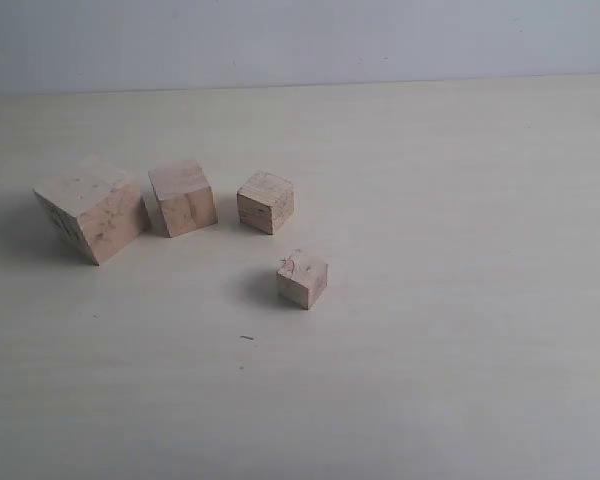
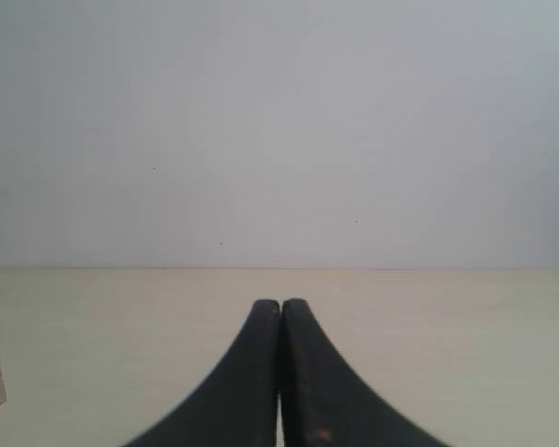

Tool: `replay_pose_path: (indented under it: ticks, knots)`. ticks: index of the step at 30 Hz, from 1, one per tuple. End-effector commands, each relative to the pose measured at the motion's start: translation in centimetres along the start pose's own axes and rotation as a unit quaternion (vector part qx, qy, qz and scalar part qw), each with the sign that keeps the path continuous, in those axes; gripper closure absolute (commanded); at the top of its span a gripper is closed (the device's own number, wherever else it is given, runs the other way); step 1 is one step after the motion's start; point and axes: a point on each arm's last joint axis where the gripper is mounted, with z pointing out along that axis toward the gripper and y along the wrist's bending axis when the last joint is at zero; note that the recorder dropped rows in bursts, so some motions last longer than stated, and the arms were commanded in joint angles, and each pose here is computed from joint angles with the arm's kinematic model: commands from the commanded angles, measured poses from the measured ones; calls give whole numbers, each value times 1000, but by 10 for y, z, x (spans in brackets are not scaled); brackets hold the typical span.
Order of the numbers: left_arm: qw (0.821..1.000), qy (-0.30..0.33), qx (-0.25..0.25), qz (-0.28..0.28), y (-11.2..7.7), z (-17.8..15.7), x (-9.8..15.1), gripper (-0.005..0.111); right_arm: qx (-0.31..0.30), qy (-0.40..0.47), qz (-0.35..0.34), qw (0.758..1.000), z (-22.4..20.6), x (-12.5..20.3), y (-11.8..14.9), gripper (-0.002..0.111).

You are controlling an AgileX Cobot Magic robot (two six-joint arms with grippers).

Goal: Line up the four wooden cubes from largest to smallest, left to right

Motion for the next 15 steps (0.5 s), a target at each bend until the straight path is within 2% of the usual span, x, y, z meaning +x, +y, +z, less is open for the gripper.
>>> replay_pose_path:
  ticks: [1,7,15]
  knots:
    - [1000,-6,-2,1,0,-1,-1,107,2,-6,-4,1000,0,0,0,108]
    - [1000,-6,-2,1,0,-1,-1,107,3,-12,-4,1000,0,-1,0,108]
    - [1000,-6,-2,1,0,-1,-1,107,23,-180,27,983,-6,-31,-5,108]
